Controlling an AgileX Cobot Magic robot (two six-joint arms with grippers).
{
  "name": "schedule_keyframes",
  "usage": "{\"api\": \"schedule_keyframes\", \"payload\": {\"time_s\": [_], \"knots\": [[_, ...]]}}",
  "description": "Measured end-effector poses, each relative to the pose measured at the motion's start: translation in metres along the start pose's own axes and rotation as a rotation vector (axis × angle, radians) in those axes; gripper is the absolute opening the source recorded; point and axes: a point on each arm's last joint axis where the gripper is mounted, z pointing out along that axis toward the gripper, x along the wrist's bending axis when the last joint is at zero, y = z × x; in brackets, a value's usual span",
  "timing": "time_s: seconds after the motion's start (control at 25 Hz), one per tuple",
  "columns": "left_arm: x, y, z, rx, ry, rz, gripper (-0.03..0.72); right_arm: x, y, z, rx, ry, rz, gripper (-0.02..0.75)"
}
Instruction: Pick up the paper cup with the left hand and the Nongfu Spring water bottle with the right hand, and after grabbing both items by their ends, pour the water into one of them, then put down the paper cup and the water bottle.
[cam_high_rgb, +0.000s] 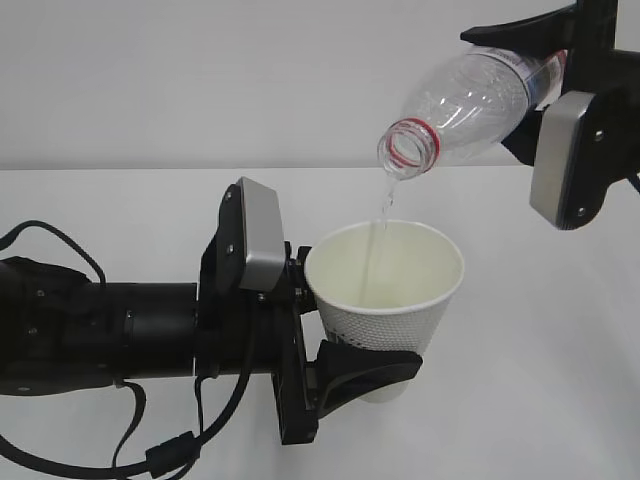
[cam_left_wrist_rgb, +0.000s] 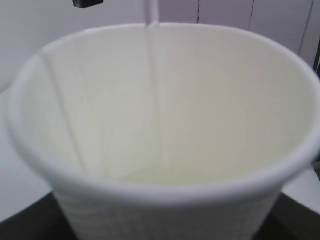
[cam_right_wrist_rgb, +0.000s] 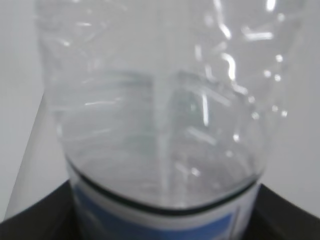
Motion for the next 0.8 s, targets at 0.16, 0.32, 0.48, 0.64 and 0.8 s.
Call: {"api": "schedule_keyframes", "payload": {"time_s": [0.16,0.32,0.48,0.64,0.8], "knots": [[0.0000,0.0000,0.0000,0.000,0.000,0.000,0.533,0.0000,0.0000,0.0000,0.000,0.000,0.000,0.479],[0.0000,0.0000,0.0000,0.000,0.000,0.000,0.533,0.0000,0.0000,0.0000,0.000,0.000,-0.002,0.479],[0.0000,0.0000,0.0000,0.000,0.000,0.000,0.533,-0.0001,0.0001,0.0000,-0.001,-0.001,-0.002,0.479],[0.0000,0.0000,0.0000,0.000,0.000,0.000,0.533,-0.0001,0.0001,0.0000,-0.001,-0.001,-0.002,0.479],[0.0000,0.0000,0.0000,0.000,0.000,0.000,0.533,-0.0001,0.0001,0.0000,-0.001,-0.001,-0.002,0.479]]}}
